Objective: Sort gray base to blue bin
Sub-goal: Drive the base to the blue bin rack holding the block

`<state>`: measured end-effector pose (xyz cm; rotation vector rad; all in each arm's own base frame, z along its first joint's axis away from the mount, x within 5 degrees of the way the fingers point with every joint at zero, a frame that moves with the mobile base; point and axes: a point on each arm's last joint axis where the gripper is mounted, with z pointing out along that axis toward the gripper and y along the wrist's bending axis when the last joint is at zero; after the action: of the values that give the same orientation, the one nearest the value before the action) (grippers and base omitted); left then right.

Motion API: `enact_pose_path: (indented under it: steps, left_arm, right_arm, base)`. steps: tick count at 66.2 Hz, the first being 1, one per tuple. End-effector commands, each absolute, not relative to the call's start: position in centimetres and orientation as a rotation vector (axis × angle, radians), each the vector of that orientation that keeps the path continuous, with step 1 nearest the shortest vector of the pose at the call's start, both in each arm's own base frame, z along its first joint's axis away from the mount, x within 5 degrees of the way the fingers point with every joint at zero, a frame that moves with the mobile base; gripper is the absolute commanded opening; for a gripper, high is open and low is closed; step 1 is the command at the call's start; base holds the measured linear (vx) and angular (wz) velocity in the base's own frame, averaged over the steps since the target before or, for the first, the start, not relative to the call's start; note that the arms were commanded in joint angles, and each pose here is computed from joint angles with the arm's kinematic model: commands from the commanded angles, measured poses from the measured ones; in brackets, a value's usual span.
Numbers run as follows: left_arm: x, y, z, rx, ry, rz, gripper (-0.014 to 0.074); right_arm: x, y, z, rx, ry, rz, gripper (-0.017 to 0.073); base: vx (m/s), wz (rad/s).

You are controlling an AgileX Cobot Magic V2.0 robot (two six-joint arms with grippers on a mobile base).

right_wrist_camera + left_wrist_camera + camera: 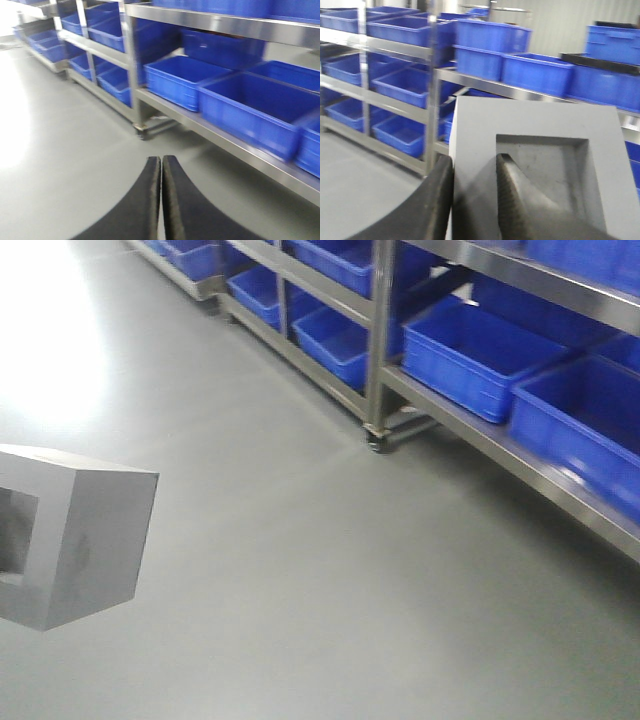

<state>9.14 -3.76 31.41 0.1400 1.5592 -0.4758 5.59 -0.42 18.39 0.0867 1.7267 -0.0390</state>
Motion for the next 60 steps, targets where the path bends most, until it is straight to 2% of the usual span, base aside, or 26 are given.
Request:
enact_pose_path:
  steps: [1, 36, 60]
  left_arm:
    - [9.1, -3.51, 33.35, 0.093, 1.432, -0.498, 0.0002]
    - [9.1, -3.51, 33.35, 0.093, 1.432, -0.498, 0.0002]
    - [9.1, -3.51, 33.35, 0.093, 1.432, -0.498, 0.0002]
  right_arm:
    - [5.79, -0.46, 18.87, 0.073, 1.675, -0.055, -0.0005]
    - [5.79, -0.46, 18.87, 0.073, 1.675, -0.055, -0.0005]
    - [5.79, -0.46, 18.87, 0.073, 1.675, -0.055, -0.0005]
  base:
    - [0.31, 0.56]
    - [0.32, 0.6]
    - [0.38, 0.34]
